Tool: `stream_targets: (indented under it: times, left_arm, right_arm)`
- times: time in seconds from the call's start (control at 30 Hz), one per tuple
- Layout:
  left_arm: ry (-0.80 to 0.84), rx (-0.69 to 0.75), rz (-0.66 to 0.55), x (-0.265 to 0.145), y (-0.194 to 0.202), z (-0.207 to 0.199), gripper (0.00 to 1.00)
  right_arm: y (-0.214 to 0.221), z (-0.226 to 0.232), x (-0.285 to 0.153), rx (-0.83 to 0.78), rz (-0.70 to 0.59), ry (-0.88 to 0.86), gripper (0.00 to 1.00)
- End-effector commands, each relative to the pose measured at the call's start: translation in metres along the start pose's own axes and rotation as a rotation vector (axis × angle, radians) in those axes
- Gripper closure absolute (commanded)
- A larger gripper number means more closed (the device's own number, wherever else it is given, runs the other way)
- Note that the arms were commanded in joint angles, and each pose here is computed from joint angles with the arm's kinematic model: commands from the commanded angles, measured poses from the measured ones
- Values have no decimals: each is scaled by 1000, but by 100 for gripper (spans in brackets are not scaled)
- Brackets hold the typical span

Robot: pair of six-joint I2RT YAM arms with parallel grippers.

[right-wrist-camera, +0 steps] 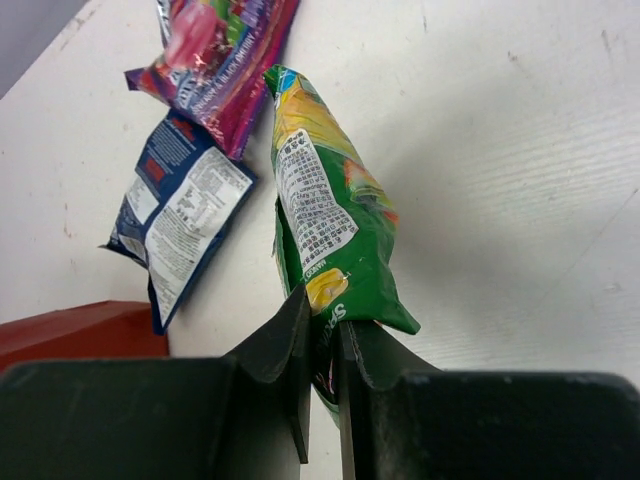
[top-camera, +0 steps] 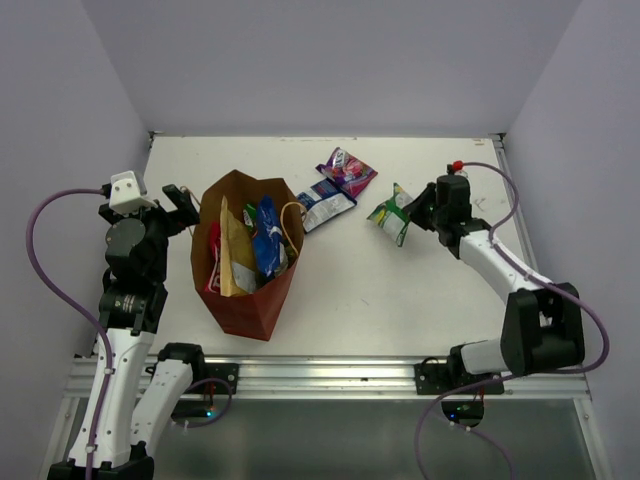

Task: Place the snacks into the paper bag
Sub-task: Pick up the snack from the center of the board.

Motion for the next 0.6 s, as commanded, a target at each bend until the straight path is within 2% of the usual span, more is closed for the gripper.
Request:
stream_targets:
  times: [0.0, 0.33, 0.57]
  left_arm:
    - [24, 0, -40, 1, -6, -3, 3]
    - [22, 2, -46, 0, -7, -3, 3]
    - [25, 2, -43, 0, -6, -3, 3]
  right_arm:
    - [-32, 22, -30, -105, -101, -39, 100]
    - [-73, 81, -91, -306, -192, -212, 100]
    - [-89, 145, -121, -469, -255, -362, 100]
Point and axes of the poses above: each gripper's point midway between its finger pads, its own x axis out along the fingers, its own z axis along the line the jaws close on, y = z × x, the point moved 8 cm from there along -x, back along the fingers, and after that the axes turned 2 degrees about x, right-handed, at the moved point
